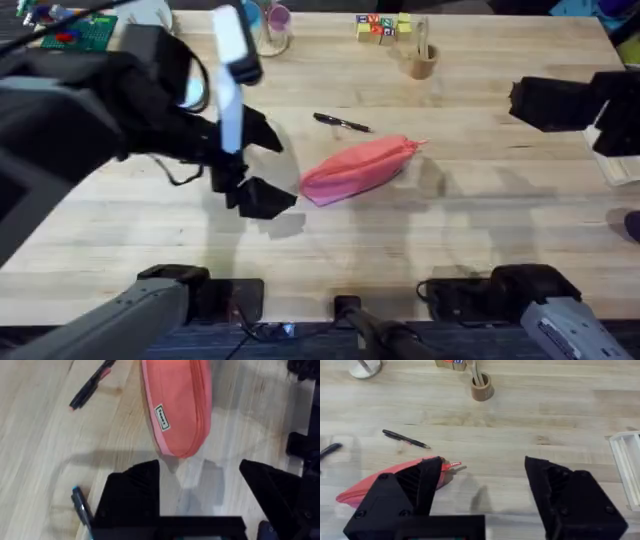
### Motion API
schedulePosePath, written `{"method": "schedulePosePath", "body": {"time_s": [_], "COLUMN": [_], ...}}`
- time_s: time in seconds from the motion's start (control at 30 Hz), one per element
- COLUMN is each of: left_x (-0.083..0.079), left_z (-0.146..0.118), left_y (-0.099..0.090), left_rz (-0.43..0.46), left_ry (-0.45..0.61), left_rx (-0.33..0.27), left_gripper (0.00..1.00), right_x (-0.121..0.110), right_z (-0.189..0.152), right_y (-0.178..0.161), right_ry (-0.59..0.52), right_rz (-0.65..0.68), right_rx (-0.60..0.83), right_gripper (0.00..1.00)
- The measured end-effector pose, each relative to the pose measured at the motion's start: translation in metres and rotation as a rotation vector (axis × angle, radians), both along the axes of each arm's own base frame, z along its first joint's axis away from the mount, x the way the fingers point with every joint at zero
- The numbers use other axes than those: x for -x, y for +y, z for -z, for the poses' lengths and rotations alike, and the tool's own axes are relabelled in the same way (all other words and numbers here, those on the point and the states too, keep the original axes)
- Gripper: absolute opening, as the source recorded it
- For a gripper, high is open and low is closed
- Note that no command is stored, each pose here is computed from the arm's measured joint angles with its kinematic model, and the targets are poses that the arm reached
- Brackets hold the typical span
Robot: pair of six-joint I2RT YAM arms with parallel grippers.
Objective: Unzip the bag, pick up the pens from the table one at a time and place them inside, then zip the bag closed.
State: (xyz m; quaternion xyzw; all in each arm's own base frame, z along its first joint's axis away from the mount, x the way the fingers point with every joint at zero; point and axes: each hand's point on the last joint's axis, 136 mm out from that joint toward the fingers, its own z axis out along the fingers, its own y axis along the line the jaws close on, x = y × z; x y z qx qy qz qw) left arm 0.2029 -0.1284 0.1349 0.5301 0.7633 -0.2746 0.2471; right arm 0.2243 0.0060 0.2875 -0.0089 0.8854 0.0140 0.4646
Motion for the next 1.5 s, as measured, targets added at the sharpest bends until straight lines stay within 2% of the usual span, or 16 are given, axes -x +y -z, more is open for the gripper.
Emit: {"method": "schedulePosePath", "body": {"time_s": [0.33, 0.73, 0.8, 0.9, 0.97, 1.1, 1.13, 1.33, 1.5], "left_x": [-0.015, -0.015, -0.014, -0.014, -0.015, -0.015, -0.016, -0.016, -0.016], "left_z": [0.035, 0.053, 0.053, 0.053, 0.053, 0.052, 0.052, 0.052, 0.052], "left_y": [-0.027, -0.043, -0.046, -0.048, -0.048, -0.048, -0.049, -0.049, -0.049], "left_rz": [0.118, 0.173, 0.18, 0.186, 0.186, 0.186, 0.187, 0.186, 0.186], "left_ry": [0.029, 0.071, 0.073, 0.065, 0.063, 0.059, 0.054, 0.053, 0.053], "left_rx": [0.0, 0.02, 0.021, 0.025, 0.026, 0.028, 0.028, 0.028, 0.028], "left_gripper": [0.995, 0.998, 0.925, 0.752, 0.587, 0.121, 0.064, 0.043, 0.044], "right_x": [0.0, 0.0, 0.0, 0.0, 0.0, 0.0, 0.001, 0.001, 0.003], "right_z": [0.0, 0.0, 0.0, 0.0, 0.0, 0.001, 0.001, 0.001, 0.009], "right_y": [0.0, 0.0, 0.0, 0.0, 0.0, 0.0, 0.0, 0.006, 0.017], "right_ry": [0.0, 0.0, 0.0, 0.0, 0.0, 0.003, 0.006, 0.008, 0.041], "right_rz": [0.0, 0.0, 0.0, 0.0, 0.0, 0.0, 0.0, -0.029, -0.127], "right_rx": [0.0, 0.0, 0.0, 0.0, 0.0, 0.0, 0.0, -0.019, 0.002], "right_gripper": [0.996, 0.996, 0.996, 0.996, 0.996, 0.996, 0.996, 0.995, 0.996]}}
